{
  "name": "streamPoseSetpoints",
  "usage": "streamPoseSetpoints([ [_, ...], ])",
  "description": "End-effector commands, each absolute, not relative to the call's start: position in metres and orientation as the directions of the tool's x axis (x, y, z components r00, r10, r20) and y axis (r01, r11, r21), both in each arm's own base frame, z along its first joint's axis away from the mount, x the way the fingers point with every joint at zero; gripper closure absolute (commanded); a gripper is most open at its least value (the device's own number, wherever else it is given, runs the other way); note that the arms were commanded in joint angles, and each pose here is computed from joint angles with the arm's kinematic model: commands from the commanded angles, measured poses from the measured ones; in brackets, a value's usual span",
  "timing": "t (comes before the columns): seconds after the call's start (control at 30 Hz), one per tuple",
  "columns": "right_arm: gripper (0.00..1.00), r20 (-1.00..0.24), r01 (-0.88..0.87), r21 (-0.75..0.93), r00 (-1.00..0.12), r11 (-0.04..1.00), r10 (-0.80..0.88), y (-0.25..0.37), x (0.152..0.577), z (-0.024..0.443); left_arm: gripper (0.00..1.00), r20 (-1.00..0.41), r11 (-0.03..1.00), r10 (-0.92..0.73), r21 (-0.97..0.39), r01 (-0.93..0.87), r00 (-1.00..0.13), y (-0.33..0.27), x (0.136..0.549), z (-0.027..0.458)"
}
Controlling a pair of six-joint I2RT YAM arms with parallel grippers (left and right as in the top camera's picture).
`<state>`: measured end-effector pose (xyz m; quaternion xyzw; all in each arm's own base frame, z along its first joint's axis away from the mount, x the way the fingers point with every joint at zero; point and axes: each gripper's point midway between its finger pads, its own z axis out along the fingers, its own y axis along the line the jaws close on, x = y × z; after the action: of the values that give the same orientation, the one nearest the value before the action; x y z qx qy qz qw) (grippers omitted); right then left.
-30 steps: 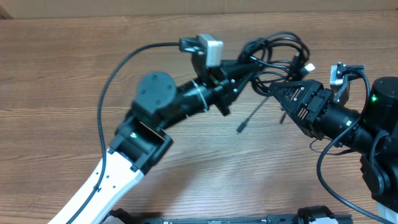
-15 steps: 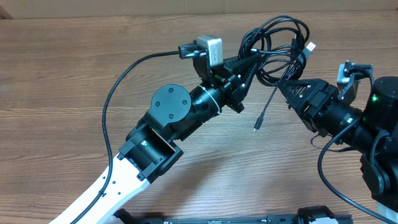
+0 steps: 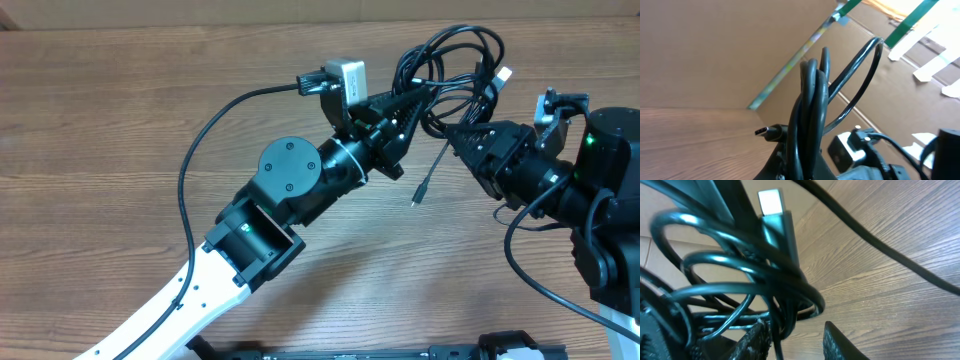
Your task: Untangle cables
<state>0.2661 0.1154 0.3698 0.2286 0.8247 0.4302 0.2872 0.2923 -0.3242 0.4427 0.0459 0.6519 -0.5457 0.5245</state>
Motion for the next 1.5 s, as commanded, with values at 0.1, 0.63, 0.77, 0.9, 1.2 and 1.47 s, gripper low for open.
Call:
streamPoseSetpoints([
  [0.1, 0.67, -0.295, 0.107, 0.846, -0.722, 0.523, 0.625, 0.115, 0.266, 0.378, 0.96, -0.723, 0.354, -0.535, -0.662, 0.661, -0.437, -0.333, 0.281, 0.459],
  [0.63, 0.96, -0.307, 0.125, 0.835, -0.702, 0.535, 0.642, 0.11, 0.269, 0.376, 0.96, -0.618, 0.222, -0.563, -0.752, 0.62, -0.548, -0.338, 0.272, 0.466],
  [0.77, 0.96, -0.31, 0.125, 0.831, -0.705, 0.542, 0.637, 0.11, 0.269, 0.374, 0.96, -0.605, 0.204, -0.57, -0.759, 0.618, -0.556, -0.338, 0.271, 0.469],
  [0.9, 0.96, -0.311, 0.172, 0.796, -0.706, 0.58, 0.636, 0.103, 0.264, 0.361, 0.96, -0.602, 0.171, -0.59, -0.744, 0.646, -0.538, -0.336, 0.268, 0.481],
  [1.2, 0.96, -0.312, 0.319, 0.704, -0.663, 0.634, 0.68, 0.078, 0.257, 0.333, 0.96, -0.599, 0.131, -0.613, -0.721, 0.681, -0.516, -0.332, 0.263, 0.497],
  [1.47, 0.94, -0.34, 0.296, 0.659, -0.703, 0.692, 0.625, 0.077, 0.249, 0.325, 0.96, -0.602, 0.135, -0.639, -0.702, 0.699, -0.48, -0.328, 0.265, 0.504],
])
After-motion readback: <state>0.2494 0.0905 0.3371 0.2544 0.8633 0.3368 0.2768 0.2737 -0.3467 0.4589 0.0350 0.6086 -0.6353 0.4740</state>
